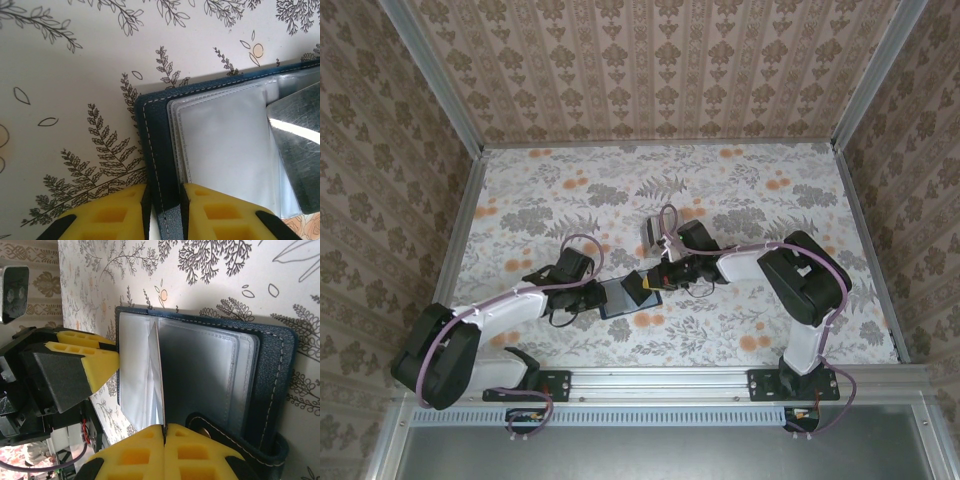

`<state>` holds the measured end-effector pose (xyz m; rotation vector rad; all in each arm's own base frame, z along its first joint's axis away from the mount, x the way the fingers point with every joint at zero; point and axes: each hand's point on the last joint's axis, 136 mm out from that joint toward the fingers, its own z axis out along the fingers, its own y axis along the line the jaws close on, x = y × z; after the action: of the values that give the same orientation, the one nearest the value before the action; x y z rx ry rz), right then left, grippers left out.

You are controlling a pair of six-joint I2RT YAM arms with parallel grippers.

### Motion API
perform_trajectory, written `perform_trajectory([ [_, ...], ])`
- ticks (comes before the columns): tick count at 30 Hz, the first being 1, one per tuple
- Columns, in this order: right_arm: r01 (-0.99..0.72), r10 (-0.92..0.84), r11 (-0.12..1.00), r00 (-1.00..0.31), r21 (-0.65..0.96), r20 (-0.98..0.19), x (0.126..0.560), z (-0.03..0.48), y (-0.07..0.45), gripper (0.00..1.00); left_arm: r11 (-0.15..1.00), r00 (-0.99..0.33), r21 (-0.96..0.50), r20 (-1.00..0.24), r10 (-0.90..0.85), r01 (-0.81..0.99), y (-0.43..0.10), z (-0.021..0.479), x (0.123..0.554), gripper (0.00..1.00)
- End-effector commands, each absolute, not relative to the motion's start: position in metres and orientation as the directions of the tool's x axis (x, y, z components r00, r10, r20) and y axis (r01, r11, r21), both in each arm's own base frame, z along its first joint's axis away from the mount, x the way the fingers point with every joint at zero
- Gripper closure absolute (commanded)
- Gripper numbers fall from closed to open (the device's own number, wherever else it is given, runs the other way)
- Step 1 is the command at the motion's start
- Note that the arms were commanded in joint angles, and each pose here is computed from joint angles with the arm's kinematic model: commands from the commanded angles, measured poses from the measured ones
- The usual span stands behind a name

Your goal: Put the credit cards into the card holder

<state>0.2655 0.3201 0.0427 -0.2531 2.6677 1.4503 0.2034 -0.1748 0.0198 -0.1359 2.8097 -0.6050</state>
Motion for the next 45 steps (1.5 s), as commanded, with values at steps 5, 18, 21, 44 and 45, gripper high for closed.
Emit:
perform_trajectory([
  [5,-0.116,-0.065,0.556,-0.993,0.823,-0.096,0.257,0.033,0.327,1.0,0.919,-0.958,-0.39,-0.233,-0.169,-0.067,-0.17,0.016,0.2,0.77],
  [18,-0.082,0.012,0.542,-0.994,0.836,-0.106,0.266,0.03,0.331,0.99,0.915,-0.954,-0.398,-0.247,-0.173,-0.063,-0.167,0.023,0.197,0.8],
  [21,-0.069,0.044,0.532,-0.993,0.844,-0.109,0.267,0.026,0.331,0.98,0.912,-0.955,-0.406,-0.248,-0.166,-0.053,-0.17,0.023,0.196,0.8],
  [44,-0.045,0.141,0.536,-0.98,0.843,-0.141,0.258,0.014,0.343,0.91,0.91,-0.954,-0.409,-0.243,-0.176,-0.064,-0.168,0.024,0.193,0.83],
  [45,-0.043,0.144,0.537,-0.979,0.842,-0.141,0.257,0.014,0.342,0.91,0.909,-0.954,-0.413,-0.243,-0.177,-0.064,-0.168,0.025,0.192,0.83],
])
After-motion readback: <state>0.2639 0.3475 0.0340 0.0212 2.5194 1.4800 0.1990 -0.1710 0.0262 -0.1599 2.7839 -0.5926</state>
